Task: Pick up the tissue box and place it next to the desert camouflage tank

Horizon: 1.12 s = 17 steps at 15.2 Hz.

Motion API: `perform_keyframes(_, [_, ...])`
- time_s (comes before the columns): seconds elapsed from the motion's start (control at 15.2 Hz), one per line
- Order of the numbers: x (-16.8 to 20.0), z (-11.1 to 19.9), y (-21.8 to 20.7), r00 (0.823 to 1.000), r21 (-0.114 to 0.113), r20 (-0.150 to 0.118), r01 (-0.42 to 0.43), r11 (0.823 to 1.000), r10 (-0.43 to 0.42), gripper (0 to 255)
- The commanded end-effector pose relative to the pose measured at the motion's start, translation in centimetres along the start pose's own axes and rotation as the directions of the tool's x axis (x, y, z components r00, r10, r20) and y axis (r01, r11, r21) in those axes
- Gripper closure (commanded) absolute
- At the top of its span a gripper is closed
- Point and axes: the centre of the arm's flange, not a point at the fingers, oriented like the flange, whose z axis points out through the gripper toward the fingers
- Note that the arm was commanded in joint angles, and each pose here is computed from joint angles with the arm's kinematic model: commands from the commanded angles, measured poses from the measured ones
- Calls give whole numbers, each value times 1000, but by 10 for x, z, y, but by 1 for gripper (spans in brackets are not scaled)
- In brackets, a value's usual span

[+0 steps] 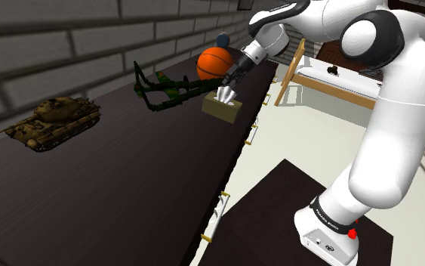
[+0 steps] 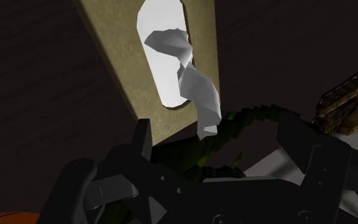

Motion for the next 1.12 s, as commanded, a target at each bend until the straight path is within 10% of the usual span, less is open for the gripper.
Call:
perform_keyframes(0.0, [6, 11, 3, 1000, 8, -6, 4, 1000, -4, 0])
perform_keyframes(0.86, [6, 40, 3, 1000, 8, -6, 4, 1000, -4, 0])
perform_keyframes(0.92, [6, 40, 3, 1000, 8, -6, 4, 1000, -4, 255])
perform_keyframes(1.06, [6, 40, 3, 1000, 8, -6, 4, 1000, -4, 255])
